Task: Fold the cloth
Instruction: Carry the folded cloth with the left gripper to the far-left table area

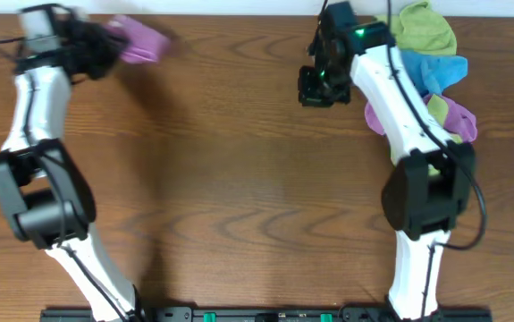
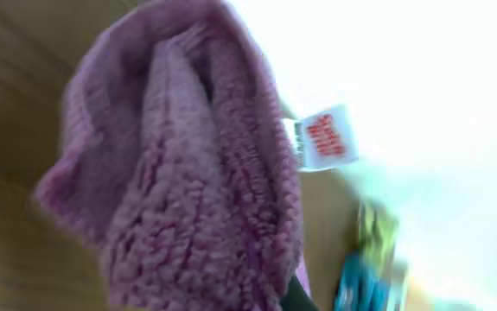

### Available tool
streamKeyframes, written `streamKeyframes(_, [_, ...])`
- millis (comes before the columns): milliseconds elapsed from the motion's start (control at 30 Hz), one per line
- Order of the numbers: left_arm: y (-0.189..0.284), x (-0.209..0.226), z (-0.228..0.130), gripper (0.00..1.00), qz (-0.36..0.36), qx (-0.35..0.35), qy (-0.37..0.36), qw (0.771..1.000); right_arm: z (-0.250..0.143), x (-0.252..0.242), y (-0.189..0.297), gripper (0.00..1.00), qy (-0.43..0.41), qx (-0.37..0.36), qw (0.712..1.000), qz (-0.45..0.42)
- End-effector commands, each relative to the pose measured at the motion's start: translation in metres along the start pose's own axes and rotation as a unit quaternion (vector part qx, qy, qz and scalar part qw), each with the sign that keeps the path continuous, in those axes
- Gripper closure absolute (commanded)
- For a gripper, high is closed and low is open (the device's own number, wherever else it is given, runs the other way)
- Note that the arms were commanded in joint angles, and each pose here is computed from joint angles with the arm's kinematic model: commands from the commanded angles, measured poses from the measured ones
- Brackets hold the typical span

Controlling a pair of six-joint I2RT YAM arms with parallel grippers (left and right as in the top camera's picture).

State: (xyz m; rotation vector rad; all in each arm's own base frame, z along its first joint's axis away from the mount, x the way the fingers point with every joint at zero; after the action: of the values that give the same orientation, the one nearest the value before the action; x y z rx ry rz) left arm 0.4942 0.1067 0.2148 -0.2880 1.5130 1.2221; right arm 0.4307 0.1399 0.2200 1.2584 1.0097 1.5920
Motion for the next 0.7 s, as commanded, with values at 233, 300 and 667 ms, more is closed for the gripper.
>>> streamKeyframes(233, [0.003, 0.037, 0.049, 0.94, -0.037, -0.070, 0.093, 0.993, -0.004, 0.019, 0.022, 0.99, 0.029, -0.024, 0.999, 0.002])
streamKeyframes(300, [-0.009, 0.045, 0.052, 0.94, -0.057, -0.064, 0.107, 0.991, -0.005, 0.023, 0.021, 0.98, 0.031, -0.022, 0.999, 0.002])
streamKeyframes(667, [-0.060, 0.110, 0.046, 0.94, -0.060, -0.010, 0.168, 0.984, -0.018, 0.040, 0.016, 0.98, 0.040, 0.006, 0.999, 0.002])
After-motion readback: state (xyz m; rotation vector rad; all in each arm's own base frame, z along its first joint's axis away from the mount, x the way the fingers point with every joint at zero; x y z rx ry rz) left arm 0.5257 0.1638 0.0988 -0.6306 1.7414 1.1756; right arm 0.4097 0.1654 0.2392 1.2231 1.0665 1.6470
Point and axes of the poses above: each gripper's point midway between its finger pads, its own y axis back along the fingers, its own x axis along the line the jaws close on, z = x × y, the point moved 10 cm from there along y, back along the fingers, and after that the axes turned 7 degrees about y, right-handed, at the moved point
